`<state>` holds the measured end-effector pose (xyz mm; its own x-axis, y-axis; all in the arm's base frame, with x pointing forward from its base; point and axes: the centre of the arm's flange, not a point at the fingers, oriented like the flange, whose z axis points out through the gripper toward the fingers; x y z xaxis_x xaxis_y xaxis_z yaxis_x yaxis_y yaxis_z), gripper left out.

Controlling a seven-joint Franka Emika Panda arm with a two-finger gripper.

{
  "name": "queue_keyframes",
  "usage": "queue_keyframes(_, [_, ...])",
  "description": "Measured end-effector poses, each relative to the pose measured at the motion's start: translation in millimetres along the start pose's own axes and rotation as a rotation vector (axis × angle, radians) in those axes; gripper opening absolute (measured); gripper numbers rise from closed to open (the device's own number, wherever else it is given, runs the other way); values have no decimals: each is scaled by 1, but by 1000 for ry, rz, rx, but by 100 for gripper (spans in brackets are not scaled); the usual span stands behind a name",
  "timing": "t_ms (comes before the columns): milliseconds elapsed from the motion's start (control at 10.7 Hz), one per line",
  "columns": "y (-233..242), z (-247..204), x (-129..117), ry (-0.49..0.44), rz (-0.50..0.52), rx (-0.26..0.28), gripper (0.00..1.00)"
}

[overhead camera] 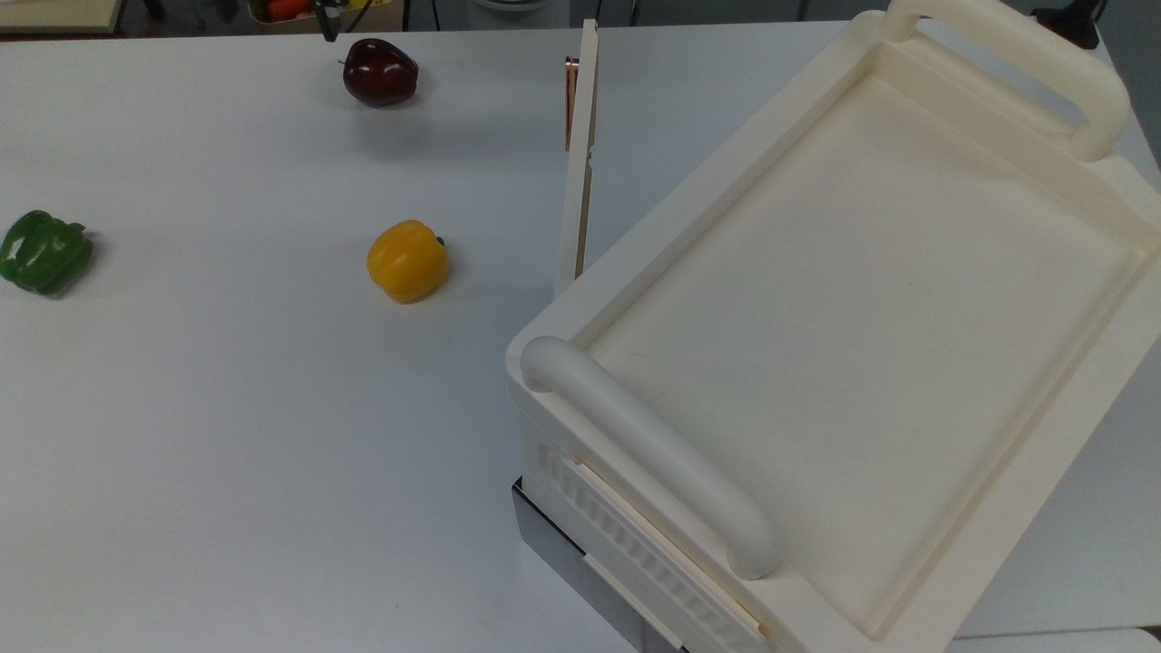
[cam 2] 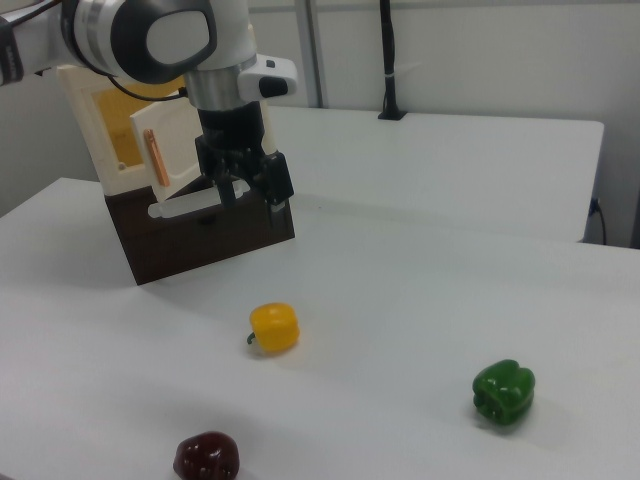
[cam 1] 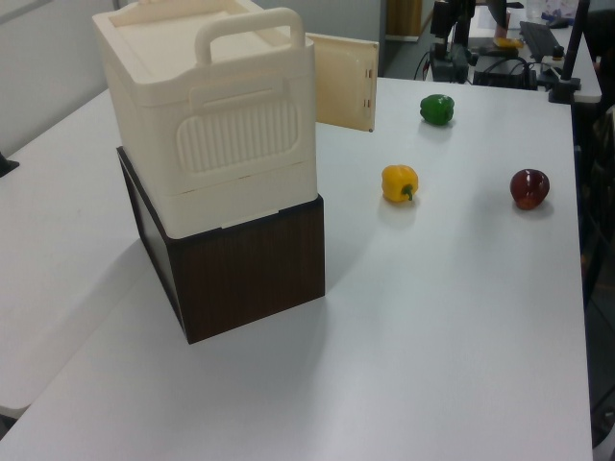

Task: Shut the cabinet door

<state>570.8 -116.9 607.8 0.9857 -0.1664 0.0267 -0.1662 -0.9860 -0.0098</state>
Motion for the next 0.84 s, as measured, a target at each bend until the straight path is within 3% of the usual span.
queue_keyframes(656, [-2, 9, -11, -98, -14, 5, 100])
queue_keyframes(843, [-2, 11, -14, -120, -29, 7, 93])
